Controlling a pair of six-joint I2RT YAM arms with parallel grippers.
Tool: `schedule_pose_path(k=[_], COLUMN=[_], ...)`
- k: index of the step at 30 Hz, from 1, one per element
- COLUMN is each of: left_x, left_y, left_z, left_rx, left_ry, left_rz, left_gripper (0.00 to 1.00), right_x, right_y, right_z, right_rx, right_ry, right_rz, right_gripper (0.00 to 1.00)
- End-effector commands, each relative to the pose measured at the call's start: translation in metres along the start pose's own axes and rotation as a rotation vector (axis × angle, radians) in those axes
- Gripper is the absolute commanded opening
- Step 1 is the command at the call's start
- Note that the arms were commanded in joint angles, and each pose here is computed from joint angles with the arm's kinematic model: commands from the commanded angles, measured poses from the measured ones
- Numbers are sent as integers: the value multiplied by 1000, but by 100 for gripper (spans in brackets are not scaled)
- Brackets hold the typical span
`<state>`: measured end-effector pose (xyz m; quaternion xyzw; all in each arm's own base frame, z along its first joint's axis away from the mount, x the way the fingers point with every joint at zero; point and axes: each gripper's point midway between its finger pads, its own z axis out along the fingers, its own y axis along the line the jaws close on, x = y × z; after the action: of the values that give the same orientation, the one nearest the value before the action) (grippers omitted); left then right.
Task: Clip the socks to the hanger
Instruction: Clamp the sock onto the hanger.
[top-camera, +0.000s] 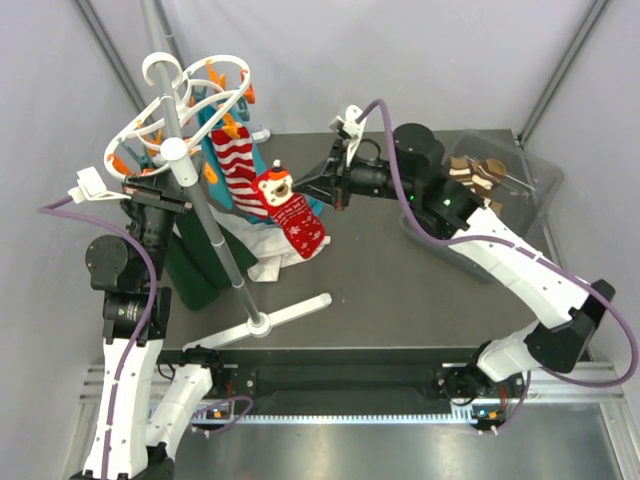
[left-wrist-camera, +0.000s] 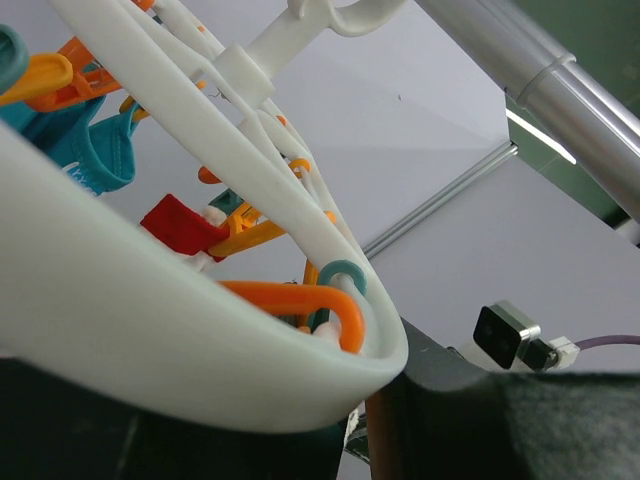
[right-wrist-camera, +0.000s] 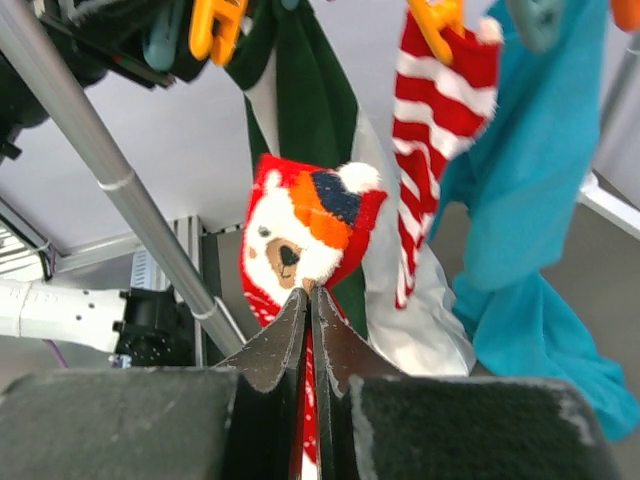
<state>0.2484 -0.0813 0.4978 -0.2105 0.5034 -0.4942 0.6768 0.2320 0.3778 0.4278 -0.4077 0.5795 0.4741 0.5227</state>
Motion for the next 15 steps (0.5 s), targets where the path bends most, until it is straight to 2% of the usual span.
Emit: schedule_pose_path(k=[1,15], left_x=[13,15], left_y=[13,18], left_z=[-3,-2], left_rx=[-47,-61], left_ry=[62,64], left_rz=[-7,-5], left_gripper=[0,0], right_x=[-29,-29], right_y=[12,28], right_z=[13,56], right_rx=[-20,-97], right_ry=[-53,-38], right_rz=[-62,-32], right_gripper=[0,0])
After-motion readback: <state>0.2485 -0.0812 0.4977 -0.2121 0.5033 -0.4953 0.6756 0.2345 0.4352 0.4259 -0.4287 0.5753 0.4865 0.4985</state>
